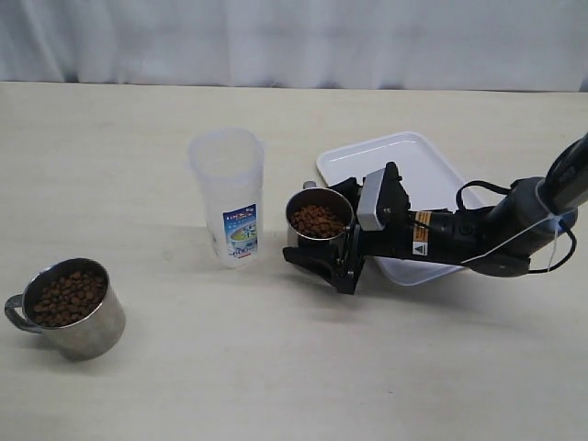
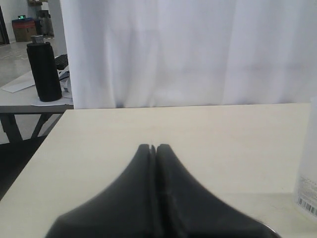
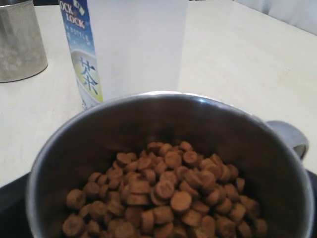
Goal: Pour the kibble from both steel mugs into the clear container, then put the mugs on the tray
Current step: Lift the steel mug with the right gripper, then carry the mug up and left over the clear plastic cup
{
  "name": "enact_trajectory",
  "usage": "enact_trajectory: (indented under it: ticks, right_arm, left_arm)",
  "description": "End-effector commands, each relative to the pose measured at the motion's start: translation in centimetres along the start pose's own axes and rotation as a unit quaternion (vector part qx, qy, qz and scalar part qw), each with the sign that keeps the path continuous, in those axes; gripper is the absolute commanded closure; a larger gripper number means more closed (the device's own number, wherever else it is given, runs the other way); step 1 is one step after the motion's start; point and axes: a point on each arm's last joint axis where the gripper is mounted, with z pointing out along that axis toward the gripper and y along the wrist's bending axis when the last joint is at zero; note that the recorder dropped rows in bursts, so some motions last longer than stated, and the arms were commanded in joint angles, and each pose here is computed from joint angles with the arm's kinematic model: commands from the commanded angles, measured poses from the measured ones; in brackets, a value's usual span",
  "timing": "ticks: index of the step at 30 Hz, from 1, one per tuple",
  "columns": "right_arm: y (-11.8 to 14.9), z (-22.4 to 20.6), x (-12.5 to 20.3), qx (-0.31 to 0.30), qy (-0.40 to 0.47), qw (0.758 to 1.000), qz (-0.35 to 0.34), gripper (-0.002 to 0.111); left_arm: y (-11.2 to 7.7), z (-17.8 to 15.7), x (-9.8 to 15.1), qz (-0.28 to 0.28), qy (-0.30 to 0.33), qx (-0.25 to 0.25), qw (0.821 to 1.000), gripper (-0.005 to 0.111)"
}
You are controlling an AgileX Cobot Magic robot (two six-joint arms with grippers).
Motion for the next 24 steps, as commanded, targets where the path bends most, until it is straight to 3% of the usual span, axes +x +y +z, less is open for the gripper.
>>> enact_trajectory:
  ticks: [1,4,7,9,16,24]
  right_arm:
    - [-0.1,0.1,0.1,0.004,0.004,1.000,-0.003,0.043]
    - [-0.1,0.0,0.1,0.005,0.004,1.000,-0.002,0.058]
    - [0.0,0.0,0.1,0.001,0.005,1.000,-0.003,0.089]
    - [0.0,0.0,0.0,-0.001,0.004,1.000,-0.002,0.104]
    - [-0.8,-1.9,-1.7,-0.010,-0.009,1.000,-0.021,0.104]
    - [-2.5,-4.8,-4.4,0.052,0.029,0.992,0.110,0.104]
  left_arm:
    - [0.0,0.0,0.0,0.001,-0.005,0.000,1.000,0.107]
    - [0.0,0.0,0.0,0.001,-0.005,0.000,1.000,0.107]
    - [0.0,0.0,0.0,0.001,-0.005,0.000,1.000,0.107]
    - [0.0,0.0,0.0,0.001,-0.005,0.000,1.000,0.107]
    - [0.0,0.0,0.0,0.001,-0.005,0.000,1.000,0.107]
    - [0.0,0.0,0.0,0.001,-0.005,0.000,1.000,0.107]
